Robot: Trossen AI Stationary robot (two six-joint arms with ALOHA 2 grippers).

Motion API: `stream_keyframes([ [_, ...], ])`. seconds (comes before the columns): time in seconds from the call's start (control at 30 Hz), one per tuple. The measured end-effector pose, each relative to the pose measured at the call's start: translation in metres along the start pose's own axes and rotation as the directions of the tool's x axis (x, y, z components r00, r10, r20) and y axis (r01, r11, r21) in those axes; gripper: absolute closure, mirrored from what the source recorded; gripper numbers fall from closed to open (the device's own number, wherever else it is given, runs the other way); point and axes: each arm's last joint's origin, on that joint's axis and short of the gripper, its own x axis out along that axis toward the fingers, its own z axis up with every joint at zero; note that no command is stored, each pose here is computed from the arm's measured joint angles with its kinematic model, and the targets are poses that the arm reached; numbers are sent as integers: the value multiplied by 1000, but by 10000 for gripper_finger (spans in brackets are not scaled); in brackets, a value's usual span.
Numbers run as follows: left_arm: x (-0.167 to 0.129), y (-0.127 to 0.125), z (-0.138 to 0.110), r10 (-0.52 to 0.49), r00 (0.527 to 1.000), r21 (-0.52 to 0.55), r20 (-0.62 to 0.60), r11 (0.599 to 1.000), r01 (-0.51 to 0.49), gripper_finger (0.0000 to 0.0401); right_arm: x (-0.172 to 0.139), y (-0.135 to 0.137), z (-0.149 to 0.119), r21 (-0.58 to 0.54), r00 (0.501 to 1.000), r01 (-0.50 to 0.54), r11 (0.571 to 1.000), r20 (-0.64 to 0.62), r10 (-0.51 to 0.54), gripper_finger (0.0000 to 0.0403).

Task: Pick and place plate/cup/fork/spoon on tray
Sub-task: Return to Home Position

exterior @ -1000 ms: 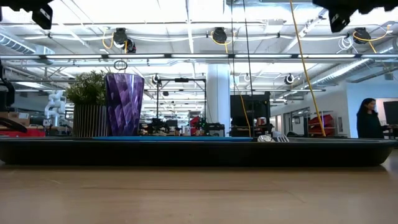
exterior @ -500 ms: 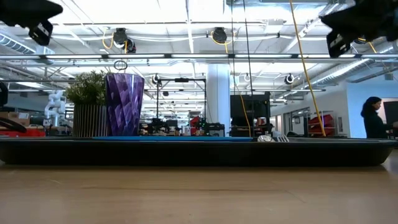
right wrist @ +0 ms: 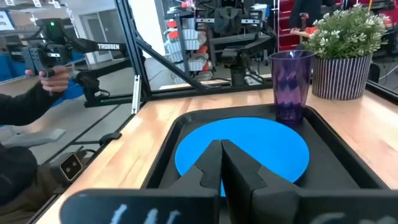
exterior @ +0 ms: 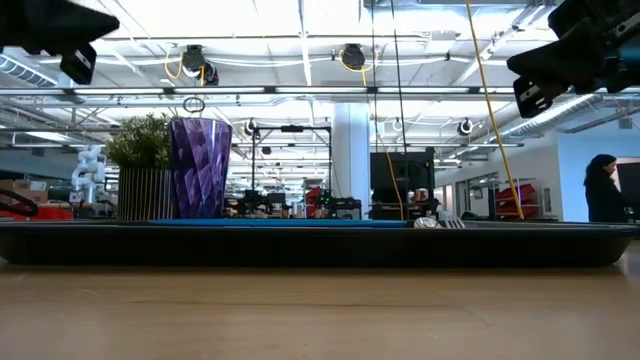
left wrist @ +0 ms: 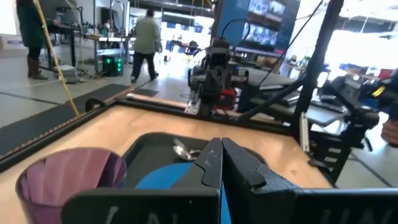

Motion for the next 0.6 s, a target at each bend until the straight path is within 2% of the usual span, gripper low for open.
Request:
stream_keyframes([
  [0.3, 13, 12, -26, 79, 996, -13, -49, 997, -79, 401, 3, -10, -9, 25, 999, 29, 999, -40, -28, 403],
  [0.6, 15, 16, -27, 109, 993, 34, -52, 994, -108, 401, 3, -10, -12, -14, 999, 33, 999, -35, -34, 403],
])
